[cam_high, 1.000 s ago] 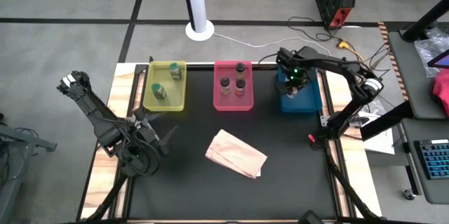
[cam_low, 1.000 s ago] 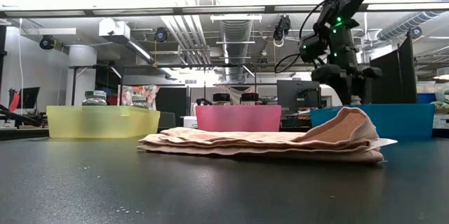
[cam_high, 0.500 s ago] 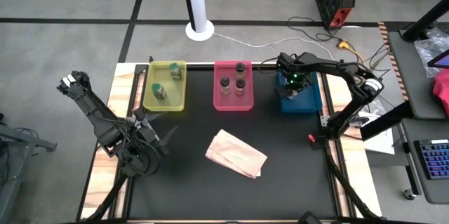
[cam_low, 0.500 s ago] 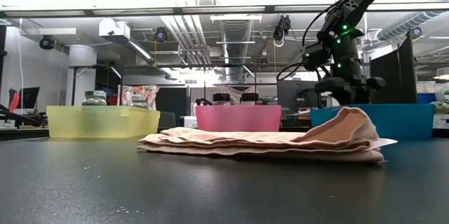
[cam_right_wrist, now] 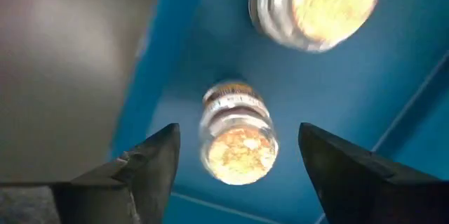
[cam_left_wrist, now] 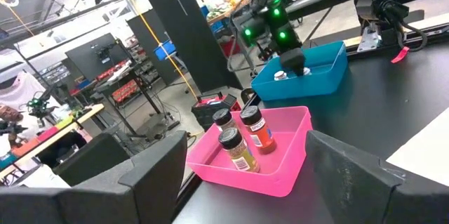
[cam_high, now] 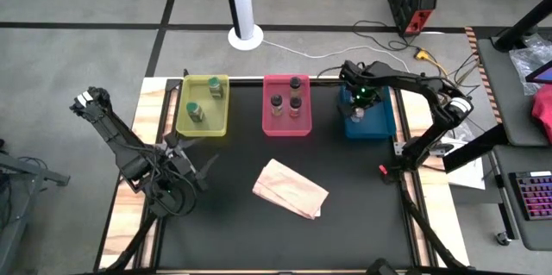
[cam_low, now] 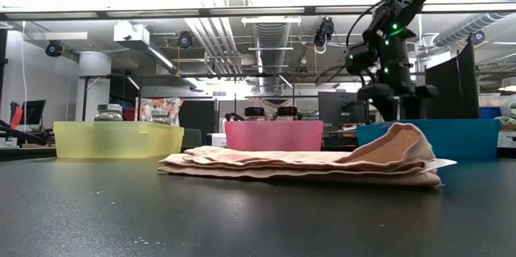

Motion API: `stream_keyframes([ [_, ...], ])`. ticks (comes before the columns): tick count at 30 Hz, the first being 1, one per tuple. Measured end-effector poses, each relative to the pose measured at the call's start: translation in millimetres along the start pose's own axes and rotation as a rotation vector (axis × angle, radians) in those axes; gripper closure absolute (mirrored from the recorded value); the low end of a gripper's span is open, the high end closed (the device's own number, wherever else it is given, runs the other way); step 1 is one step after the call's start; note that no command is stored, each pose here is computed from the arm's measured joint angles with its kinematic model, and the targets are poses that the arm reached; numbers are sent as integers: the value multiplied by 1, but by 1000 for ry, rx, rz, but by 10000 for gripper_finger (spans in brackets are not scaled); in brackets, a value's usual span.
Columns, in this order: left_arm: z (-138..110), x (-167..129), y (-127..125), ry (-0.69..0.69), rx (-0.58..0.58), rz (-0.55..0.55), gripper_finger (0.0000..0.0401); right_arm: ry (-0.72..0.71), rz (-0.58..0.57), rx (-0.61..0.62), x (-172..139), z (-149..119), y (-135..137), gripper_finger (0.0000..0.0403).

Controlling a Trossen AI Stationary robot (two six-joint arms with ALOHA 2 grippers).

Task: Sort spices by type
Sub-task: Return to Home Position

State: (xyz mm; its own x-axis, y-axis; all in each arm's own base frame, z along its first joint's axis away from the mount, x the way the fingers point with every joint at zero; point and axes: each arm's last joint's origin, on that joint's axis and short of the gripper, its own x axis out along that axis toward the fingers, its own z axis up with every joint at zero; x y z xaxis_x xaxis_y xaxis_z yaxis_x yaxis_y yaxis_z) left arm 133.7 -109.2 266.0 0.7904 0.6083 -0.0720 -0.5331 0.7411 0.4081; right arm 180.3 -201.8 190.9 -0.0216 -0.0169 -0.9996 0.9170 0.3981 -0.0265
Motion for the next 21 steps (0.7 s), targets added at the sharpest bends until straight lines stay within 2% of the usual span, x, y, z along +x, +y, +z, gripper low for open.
stream_keyframes([
  [7,0,0,0,0,2,-1,127,-142,47,1,-54,4,0,122],
  [12,0,0,0,0,-25,-4,127,-420,156,-21,-105,-15,7,138],
  [14,1,0,-3,20,-150,-45,127,-595,231,-107,-121,-29,18,143],
  [18,4,1,-11,30,-151,-71,127,-962,444,-408,-141,-73,55,152],
  [21,7,3,-19,23,-169,-72,127,-1143,627,-611,-144,-111,81,156],
])
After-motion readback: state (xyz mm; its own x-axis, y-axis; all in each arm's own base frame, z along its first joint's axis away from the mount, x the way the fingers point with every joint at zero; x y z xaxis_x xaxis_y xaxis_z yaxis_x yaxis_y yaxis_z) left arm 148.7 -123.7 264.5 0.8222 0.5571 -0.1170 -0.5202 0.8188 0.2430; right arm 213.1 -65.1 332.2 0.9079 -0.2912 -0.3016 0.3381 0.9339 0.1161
